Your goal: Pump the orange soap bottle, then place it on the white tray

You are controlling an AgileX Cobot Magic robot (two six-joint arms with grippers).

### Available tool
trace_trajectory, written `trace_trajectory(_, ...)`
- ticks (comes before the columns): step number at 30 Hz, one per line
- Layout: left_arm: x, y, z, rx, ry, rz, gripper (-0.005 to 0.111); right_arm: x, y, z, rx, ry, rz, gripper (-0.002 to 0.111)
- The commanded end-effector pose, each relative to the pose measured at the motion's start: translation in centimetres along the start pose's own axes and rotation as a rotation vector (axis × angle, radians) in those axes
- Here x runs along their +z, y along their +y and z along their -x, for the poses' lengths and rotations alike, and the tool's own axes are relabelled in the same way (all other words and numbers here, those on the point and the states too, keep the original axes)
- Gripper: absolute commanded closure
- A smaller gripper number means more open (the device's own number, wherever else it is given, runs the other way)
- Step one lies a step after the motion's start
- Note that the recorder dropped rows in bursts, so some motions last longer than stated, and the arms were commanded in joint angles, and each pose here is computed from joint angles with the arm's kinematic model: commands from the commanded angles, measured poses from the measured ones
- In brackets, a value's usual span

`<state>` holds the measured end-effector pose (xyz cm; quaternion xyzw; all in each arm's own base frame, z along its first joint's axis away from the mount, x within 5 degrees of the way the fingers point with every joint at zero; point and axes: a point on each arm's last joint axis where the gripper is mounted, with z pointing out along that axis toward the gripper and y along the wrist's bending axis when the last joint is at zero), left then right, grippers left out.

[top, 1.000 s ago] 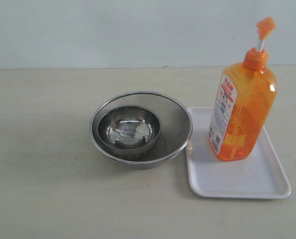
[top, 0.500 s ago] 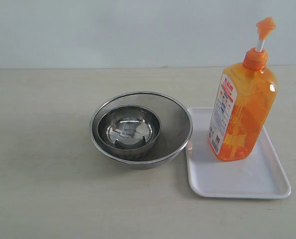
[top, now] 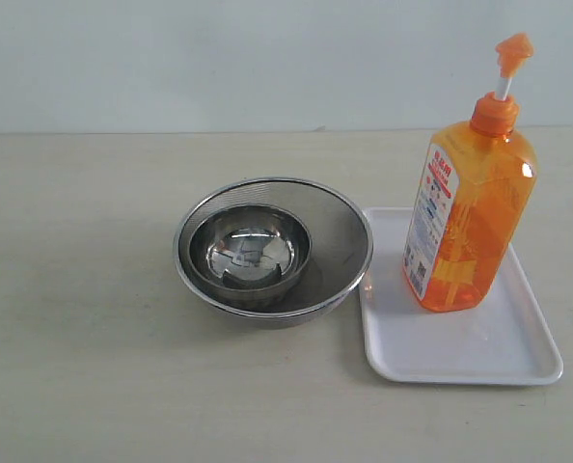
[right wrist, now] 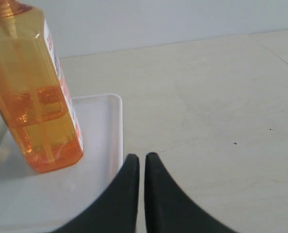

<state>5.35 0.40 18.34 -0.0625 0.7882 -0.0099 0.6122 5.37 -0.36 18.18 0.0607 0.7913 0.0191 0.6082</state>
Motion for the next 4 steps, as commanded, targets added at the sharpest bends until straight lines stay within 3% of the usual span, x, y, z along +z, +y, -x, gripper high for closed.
trace_trajectory(1,0.01,0.03,-0.08,-0.004,-0.002,0.003,0.102,-0.04,-0.02,0.14,-0.006,-0.018,-0.004,0.108)
trace_trajectory(4,0.01,0.03,-0.08,-0.004,-0.002,0.003,0.102,-0.04,-0.02,0.14,-0.006,-0.018,-0.004,0.108)
